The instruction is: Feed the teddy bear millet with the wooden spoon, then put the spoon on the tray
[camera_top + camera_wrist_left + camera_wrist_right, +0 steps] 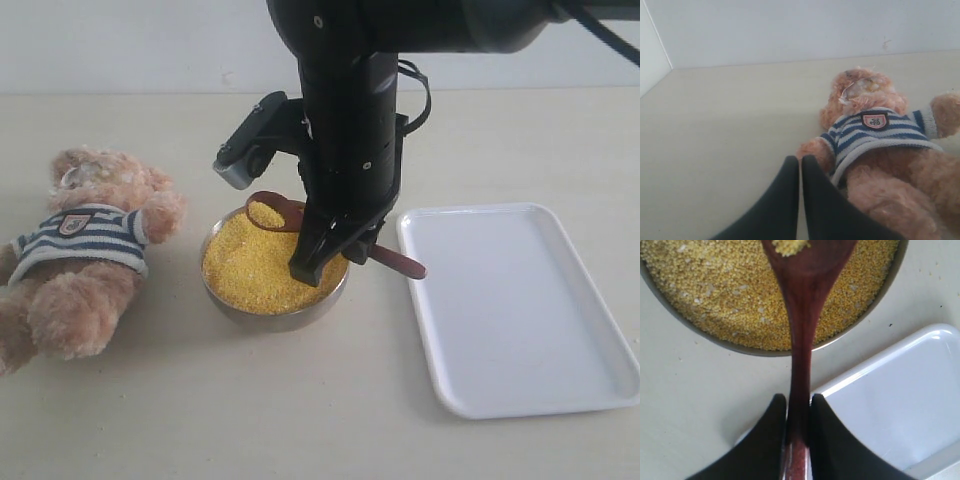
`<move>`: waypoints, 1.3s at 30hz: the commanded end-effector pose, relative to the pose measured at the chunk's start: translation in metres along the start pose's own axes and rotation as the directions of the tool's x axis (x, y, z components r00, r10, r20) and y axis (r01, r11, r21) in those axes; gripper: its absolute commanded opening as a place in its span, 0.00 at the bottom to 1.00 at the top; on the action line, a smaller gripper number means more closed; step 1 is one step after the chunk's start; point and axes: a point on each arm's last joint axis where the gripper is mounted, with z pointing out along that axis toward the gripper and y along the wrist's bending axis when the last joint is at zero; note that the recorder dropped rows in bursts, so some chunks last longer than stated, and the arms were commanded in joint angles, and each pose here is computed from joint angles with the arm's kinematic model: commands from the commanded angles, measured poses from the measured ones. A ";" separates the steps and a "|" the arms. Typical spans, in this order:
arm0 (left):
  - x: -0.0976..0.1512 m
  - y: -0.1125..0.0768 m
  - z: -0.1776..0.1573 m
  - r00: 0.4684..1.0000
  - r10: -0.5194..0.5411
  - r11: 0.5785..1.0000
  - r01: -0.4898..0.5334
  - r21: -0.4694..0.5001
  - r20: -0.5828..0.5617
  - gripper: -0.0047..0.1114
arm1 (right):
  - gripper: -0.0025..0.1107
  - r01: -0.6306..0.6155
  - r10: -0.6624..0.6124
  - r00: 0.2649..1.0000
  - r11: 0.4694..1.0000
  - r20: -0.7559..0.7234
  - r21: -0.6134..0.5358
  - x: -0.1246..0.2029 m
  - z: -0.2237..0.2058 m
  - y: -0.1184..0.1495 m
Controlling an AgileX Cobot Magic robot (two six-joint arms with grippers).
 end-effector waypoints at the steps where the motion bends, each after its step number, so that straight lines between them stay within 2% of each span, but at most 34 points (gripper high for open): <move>1: -0.002 0.000 -0.001 1.000 -0.004 1.000 0.004 -0.001 0.018 0.07 | 0.02 -0.011 0.011 1.000 1.000 0.014 0.004 0.002 -0.007 -0.002; 17: -0.002 0.000 -0.001 1.000 -0.004 1.000 0.004 -0.001 0.018 0.07 | 0.02 -0.013 0.013 1.000 1.000 0.014 0.006 0.002 -0.007 -0.002; 24: -0.011 0.001 -0.001 0.993 -0.006 1.000 0.008 -0.011 0.114 0.07 | 0.02 -0.013 0.013 1.000 1.000 0.014 0.006 0.002 -0.007 -0.002; 31: -0.014 0.000 -0.001 0.983 -0.117 0.993 0.116 0.013 0.143 0.07 | 0.02 -0.011 0.011 1.000 1.000 0.014 0.006 0.002 -0.007 -0.002; 33: -0.014 0.000 -0.001 0.970 -0.196 0.981 0.193 0.029 0.144 0.07 | 0.02 -0.011 0.011 1.000 1.000 0.014 0.006 0.002 -0.007 -0.002; 36: -0.016 0.000 -0.002 0.937 -0.311 0.950 0.306 0.056 0.160 0.07 | 0.02 -0.011 0.011 1.000 1.000 0.014 0.006 0.002 -0.007 -0.002; 37: -0.018 0.000 -0.002 0.912 -0.371 0.929 0.364 0.073 0.174 0.07 | 0.02 -0.011 0.011 1.000 1.000 0.014 0.006 0.002 -0.007 -0.002; 39: -0.019 -0.001 -0.002 0.841 -0.513 0.858 0.500 0.114 0.172 0.07 | 0.02 -0.011 0.011 1.000 1.000 0.014 0.006 0.002 -0.007 -0.002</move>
